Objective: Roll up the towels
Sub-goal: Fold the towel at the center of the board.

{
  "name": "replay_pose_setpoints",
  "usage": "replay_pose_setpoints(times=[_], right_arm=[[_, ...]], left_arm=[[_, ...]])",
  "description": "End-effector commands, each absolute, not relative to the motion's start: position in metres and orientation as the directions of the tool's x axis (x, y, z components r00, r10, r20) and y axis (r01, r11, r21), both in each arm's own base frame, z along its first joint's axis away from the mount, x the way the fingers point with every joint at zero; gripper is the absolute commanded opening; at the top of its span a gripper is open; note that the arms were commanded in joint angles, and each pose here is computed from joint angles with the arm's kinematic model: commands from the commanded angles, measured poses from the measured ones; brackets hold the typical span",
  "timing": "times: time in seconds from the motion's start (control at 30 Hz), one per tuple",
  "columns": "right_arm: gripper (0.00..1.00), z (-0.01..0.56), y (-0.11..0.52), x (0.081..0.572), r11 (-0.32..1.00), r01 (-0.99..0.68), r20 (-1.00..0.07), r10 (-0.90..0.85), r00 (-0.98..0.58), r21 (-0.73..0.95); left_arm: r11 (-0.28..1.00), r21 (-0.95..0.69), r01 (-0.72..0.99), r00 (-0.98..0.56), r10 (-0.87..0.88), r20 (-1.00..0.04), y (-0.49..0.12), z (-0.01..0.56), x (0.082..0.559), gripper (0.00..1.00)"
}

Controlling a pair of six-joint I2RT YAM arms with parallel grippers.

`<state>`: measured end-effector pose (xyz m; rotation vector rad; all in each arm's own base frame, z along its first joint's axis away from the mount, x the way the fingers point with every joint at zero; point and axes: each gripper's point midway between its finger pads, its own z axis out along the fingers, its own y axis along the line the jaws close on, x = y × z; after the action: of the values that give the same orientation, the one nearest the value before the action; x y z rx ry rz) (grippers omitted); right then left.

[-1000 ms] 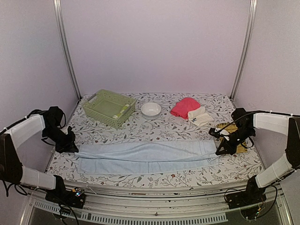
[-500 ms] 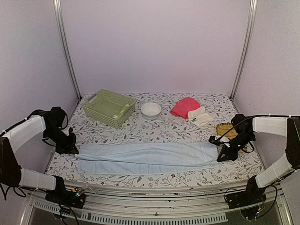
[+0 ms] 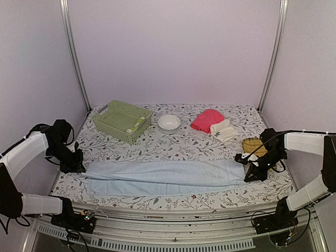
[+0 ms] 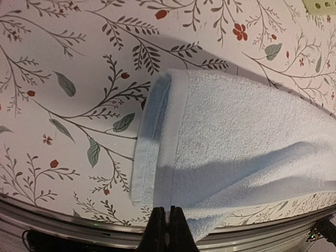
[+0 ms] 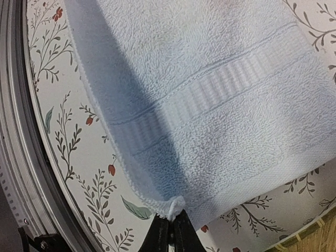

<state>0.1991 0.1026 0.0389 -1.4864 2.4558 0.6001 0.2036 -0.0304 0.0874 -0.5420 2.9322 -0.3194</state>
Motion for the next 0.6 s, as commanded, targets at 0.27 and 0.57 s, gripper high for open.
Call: replay_pose_setpoints(times=[0.27, 0.57], right_arm=[[0.14, 0.038, 0.093, 0.195, 0.403, -0.896, -0.36, -0.82, -0.444, 0.187], [0.4, 0.084, 0.101, 0.198, 0.359, -0.926, -0.446, -0.814, -0.373, 0.118]], left_arm=[[0.913, -0.226, -0.339, -0.928, -0.364, -0.078, -0.036, 0.093, 0.185, 0.0], [0.92, -0.225, -0.319, -0.921, -0.358, -0.156, -0.033, 0.119, 0.193, 0.33]])
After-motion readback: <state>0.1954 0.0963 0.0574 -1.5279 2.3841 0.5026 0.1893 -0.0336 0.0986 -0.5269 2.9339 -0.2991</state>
